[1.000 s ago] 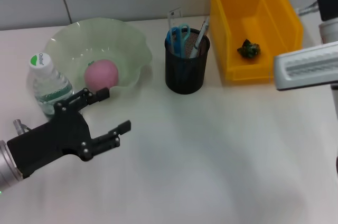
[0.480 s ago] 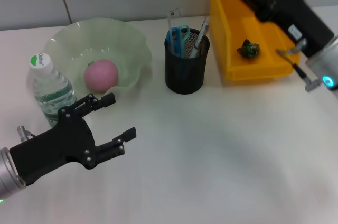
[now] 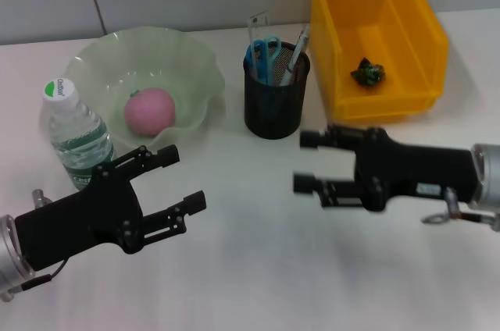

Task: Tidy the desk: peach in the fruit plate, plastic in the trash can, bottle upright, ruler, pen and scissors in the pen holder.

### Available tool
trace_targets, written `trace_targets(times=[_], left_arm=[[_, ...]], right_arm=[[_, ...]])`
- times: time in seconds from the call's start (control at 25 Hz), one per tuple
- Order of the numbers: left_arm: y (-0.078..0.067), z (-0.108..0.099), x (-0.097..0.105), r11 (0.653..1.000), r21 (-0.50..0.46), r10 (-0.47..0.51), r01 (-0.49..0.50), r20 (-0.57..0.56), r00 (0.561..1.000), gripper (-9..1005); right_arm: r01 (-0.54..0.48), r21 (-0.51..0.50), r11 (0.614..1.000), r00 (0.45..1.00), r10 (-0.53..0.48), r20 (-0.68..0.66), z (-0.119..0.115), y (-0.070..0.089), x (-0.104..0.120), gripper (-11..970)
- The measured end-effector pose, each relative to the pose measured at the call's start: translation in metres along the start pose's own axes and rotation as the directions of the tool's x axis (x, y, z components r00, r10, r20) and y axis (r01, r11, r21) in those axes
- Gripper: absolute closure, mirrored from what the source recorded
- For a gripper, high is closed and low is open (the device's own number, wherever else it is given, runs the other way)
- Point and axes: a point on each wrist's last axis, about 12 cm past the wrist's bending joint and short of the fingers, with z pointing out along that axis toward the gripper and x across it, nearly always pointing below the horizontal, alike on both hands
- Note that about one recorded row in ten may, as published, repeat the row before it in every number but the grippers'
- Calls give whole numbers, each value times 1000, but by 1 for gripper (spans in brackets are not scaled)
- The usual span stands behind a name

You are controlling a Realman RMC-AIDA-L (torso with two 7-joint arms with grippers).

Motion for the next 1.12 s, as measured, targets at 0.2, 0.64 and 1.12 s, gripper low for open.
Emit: trace_targets(times=[0.2, 0.64, 1.12], left_arm=[[3, -3, -5, 997, 24, -67, 68, -19, 998, 211], [10, 13, -7, 993, 104, -42, 58, -154, 987, 211], [17, 4, -19, 986, 167, 34, 3, -217, 976, 211]], right_arm=[[-31, -3, 999, 992, 31, -122, -18, -4, 2, 185], [10, -2, 1000, 974, -10, -225, -26, -10, 0, 185], [17, 1, 1000, 973, -17, -230, -12, -13, -1, 185]])
